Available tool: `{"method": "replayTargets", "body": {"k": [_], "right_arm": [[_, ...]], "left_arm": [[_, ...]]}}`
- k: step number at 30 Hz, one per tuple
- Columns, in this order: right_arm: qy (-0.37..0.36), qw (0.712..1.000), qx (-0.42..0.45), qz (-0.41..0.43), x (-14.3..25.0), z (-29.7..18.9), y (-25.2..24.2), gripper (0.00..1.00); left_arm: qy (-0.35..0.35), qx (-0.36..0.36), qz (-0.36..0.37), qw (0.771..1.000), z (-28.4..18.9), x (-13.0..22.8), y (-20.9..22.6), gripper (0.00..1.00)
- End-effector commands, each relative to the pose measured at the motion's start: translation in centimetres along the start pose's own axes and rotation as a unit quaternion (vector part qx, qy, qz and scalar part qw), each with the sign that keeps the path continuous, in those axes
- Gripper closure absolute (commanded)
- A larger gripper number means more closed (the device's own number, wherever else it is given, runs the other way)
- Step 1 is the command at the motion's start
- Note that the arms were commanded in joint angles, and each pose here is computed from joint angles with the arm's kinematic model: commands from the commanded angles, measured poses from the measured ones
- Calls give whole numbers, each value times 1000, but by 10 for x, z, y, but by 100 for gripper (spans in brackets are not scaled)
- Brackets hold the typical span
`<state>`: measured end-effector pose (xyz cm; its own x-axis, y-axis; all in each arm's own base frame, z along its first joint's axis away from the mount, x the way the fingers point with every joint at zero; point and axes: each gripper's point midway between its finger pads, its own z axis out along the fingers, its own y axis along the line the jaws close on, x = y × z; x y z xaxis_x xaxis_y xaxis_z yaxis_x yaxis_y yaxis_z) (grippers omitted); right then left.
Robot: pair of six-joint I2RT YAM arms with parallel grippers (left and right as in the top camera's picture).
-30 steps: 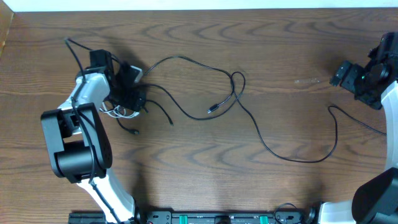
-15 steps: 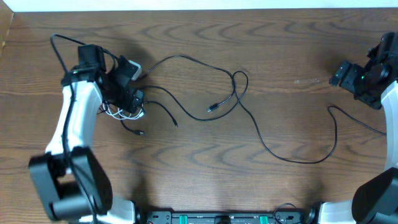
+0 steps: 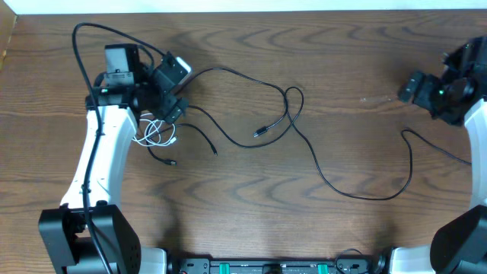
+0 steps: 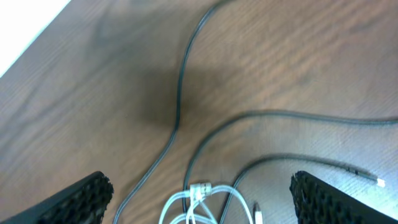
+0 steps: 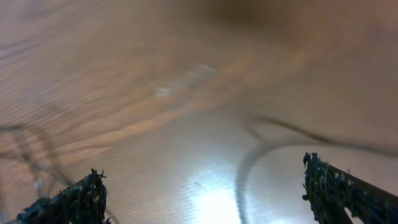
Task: Untangle cables
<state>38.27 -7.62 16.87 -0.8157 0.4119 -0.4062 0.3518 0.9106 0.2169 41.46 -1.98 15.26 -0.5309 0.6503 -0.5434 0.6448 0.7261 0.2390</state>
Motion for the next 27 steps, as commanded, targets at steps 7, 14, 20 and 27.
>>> {"method": "replayTargets", "body": {"k": [7, 14, 20, 27], "right_arm": [[-113, 937, -179, -279, -16, -17, 154, 1], [-75, 982, -87, -152, -3, 24, 154, 1], [11, 990, -54, -127, 26, 79, 135, 1], [120, 966, -150, -173, 83, 118, 171, 1]], "left_arm": [[10, 21, -121, 992, 5, 4, -11, 8], [26, 33, -126, 991, 4, 11, -18, 8], [26, 33, -126, 991, 4, 11, -18, 8], [25, 32, -126, 991, 4, 10, -17, 8]]}}
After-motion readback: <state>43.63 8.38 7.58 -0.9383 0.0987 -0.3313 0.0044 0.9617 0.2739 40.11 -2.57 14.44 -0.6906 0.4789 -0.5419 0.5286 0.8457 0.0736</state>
